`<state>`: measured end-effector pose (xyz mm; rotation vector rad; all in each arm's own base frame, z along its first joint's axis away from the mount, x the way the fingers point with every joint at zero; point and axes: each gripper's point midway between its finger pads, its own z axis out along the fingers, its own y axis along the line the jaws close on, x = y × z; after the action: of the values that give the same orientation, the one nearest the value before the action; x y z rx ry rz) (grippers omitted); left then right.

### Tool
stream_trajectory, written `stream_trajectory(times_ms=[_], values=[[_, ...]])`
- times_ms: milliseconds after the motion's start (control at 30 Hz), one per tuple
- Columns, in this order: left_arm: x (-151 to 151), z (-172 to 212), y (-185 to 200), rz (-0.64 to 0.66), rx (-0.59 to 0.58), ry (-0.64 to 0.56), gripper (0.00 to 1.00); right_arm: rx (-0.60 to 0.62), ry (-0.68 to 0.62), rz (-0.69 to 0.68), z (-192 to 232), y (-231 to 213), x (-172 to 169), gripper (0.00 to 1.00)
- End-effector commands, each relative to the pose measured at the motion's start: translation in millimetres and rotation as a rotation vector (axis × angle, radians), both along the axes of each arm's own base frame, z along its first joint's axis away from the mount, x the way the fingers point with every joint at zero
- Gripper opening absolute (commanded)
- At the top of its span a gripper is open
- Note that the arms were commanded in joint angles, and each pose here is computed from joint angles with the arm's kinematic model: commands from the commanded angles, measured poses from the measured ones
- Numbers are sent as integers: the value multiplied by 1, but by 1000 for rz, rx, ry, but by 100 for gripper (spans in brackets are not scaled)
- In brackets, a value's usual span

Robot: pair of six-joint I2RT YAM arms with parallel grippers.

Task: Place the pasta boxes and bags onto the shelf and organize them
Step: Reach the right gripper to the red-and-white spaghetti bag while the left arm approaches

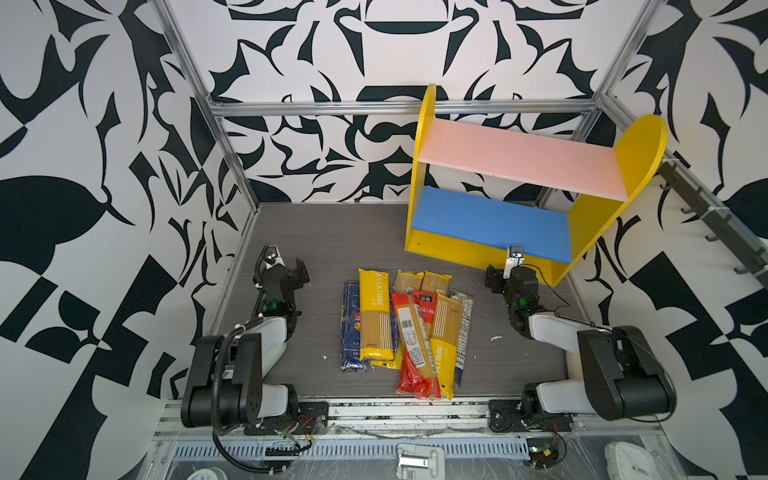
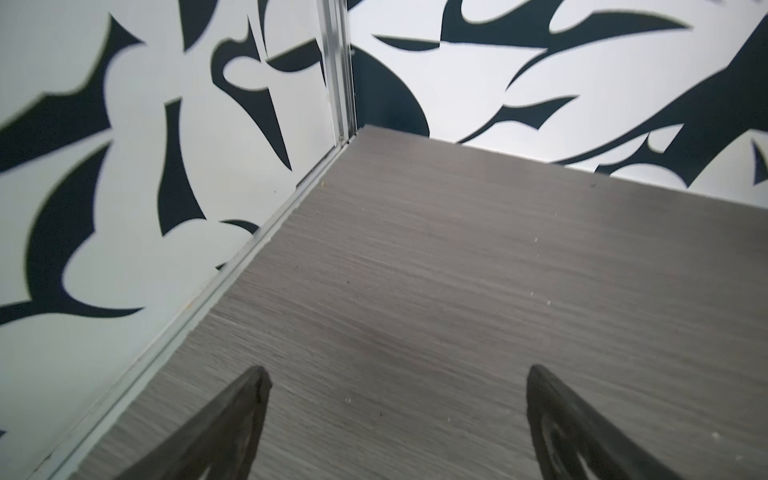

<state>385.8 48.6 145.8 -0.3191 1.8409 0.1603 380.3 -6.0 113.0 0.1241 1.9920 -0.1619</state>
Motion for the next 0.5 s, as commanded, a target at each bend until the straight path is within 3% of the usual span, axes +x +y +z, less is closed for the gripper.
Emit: stream_trajectory(times_ms=[0, 200, 233, 300, 467], values=[[-5, 14, -12, -20, -59, 33, 99, -7, 63, -93, 12, -8, -5, 89], [-13, 50, -55, -93, -59, 65, 99, -175, 172, -157, 37, 14, -10, 87], [-16, 55, -64, -106, -42, 75, 99, -198, 182, -159, 42, 19, -11, 88], [-24, 62, -75, -113, -9, 95, 99, -211, 191, -140, 50, 36, -14, 100], [-53, 66, -103, -143, -9, 166, 99, -261, 223, -146, 73, 66, -32, 100]])
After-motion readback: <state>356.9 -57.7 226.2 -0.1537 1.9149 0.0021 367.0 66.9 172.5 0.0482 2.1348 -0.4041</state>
